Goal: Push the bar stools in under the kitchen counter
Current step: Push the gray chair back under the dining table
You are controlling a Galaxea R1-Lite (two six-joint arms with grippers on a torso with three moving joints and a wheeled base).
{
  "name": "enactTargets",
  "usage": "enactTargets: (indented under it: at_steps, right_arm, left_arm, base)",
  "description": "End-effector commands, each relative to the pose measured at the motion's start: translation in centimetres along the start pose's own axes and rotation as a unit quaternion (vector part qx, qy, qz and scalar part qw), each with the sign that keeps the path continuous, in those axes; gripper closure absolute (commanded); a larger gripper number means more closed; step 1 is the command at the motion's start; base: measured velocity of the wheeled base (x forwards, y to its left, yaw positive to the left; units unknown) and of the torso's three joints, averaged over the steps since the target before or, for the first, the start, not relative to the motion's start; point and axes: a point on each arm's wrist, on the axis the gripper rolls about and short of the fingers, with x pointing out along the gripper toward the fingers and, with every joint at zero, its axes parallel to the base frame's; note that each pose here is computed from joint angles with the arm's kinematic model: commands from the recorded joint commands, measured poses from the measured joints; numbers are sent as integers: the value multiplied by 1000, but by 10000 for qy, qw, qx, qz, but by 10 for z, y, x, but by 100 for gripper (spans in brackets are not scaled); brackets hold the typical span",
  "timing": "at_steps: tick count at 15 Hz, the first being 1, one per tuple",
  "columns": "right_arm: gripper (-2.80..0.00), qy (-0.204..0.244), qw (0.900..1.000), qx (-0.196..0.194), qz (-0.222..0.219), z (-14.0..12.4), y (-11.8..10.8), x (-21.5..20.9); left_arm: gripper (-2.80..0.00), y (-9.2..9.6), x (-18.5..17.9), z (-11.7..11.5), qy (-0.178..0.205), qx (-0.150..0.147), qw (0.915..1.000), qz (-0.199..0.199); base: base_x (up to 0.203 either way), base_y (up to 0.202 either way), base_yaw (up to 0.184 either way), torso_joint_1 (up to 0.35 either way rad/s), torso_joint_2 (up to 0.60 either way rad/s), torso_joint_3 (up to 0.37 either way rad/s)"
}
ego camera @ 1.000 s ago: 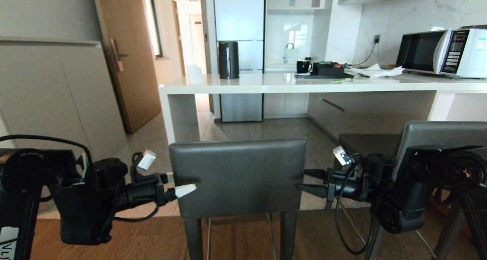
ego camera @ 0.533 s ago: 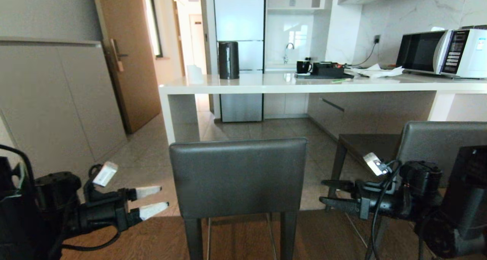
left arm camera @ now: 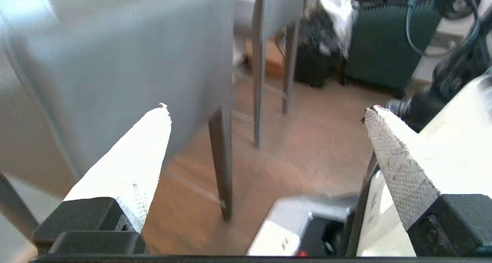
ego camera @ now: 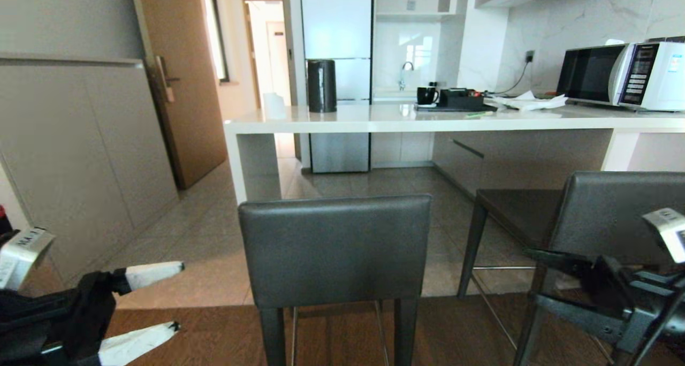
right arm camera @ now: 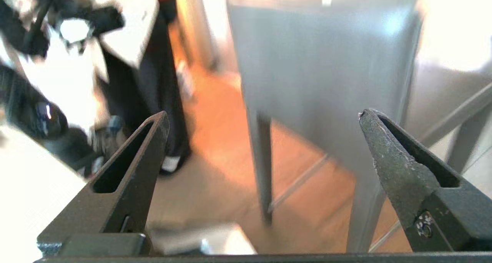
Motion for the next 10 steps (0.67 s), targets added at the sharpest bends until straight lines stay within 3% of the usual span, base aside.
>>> enactTargets:
  at_steps: [1,3,5,7,8,10]
  right_arm:
    - [-280,-705,9947,-752,-51,30,47,-24]
    - [-280,-1179,9872,-1003,-384,39,80,-45]
    - [-280,-1358,9804,-964,-1047,42,98,-62]
    - [-280,-1347,9744,-626,-1690,48,118,-72]
    - [-280,-1333,9725,-486,-1848,51,130,-75]
    - [-280,-1237,9707,-95,-2060,47,156,-80]
  left_arm:
    - [-280,-44,-10,32,-374,682,9970,23]
    - [-280,-74,-19,49,-1025,577,9915,563]
    - [-280,-92,-27,57,-1544,614,9803,1064]
    - [-280,-115,-32,62,-1618,672,9790,1042]
    - [-280,-129,-34,67,-1645,519,9804,953]
    - [-280,-160,-38,83,-1572,-183,9852,653]
  base:
    - [0,0,0,0,0,0]
    - [0,0,0,0,0,0]
    - [0,0,0,0,0,0]
    - [0,0,0,0,0,0]
    - [0,0,0,0,0,0]
    - [0,0,0,0,0,0]
